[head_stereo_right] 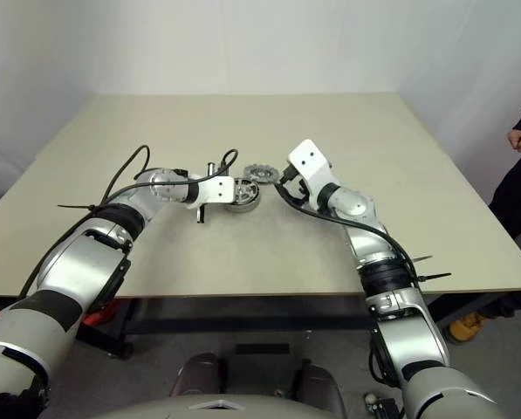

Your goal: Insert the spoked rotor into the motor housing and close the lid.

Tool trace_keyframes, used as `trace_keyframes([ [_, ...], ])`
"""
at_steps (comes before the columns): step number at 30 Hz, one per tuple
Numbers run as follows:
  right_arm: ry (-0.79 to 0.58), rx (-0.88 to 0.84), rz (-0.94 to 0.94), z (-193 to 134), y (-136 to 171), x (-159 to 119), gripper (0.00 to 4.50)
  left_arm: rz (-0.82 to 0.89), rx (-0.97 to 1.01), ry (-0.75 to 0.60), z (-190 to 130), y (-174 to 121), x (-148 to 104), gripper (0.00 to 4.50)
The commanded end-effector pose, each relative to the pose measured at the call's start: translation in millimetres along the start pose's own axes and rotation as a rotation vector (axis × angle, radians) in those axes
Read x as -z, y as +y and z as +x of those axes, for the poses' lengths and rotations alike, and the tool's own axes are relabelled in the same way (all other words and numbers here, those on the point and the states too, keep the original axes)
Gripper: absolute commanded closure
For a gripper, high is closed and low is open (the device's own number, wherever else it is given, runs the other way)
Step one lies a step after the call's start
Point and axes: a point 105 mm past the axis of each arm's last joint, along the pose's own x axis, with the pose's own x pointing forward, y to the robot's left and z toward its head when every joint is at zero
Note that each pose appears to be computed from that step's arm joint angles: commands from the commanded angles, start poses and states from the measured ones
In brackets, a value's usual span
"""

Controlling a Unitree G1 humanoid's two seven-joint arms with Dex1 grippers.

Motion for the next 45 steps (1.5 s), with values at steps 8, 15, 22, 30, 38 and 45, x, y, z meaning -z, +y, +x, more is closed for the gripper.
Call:
trace_keyframes([
  [8, -0.067, 0.08, -0.005, -5, -5, -13, 0.0, 0.046, -0.057, 0.01, -19, 32, -6, 4.48],
  [15, -0.062, 0.076, -0.021, -5, -8, -13, 0.0, 0.029, -0.054, -0.022, -19, 30, -8, 4.48],
  [22, -0.066, 0.067, -0.019, -2, -4, -14, 0.0, -0.001, -0.049, -0.025, -23, 30, -4, 4.48],
  [30, -0.07, 0.057, -0.008, -1, -1, -14, 0.0, -0.047, -0.015, -0.043, -26, 29, -5, 4.12],
  [38, -0.066, 0.066, -0.011, -1, -2, -13, 0.0, -0.015, 0.054, -0.097, -24, 27, -22, 3.3],
  [45, -0.069, 0.082, -0.005, -1, -1, -12, 0.0, 0.082, 0.194, -0.074, -25, 15, -25, 3.3],
])
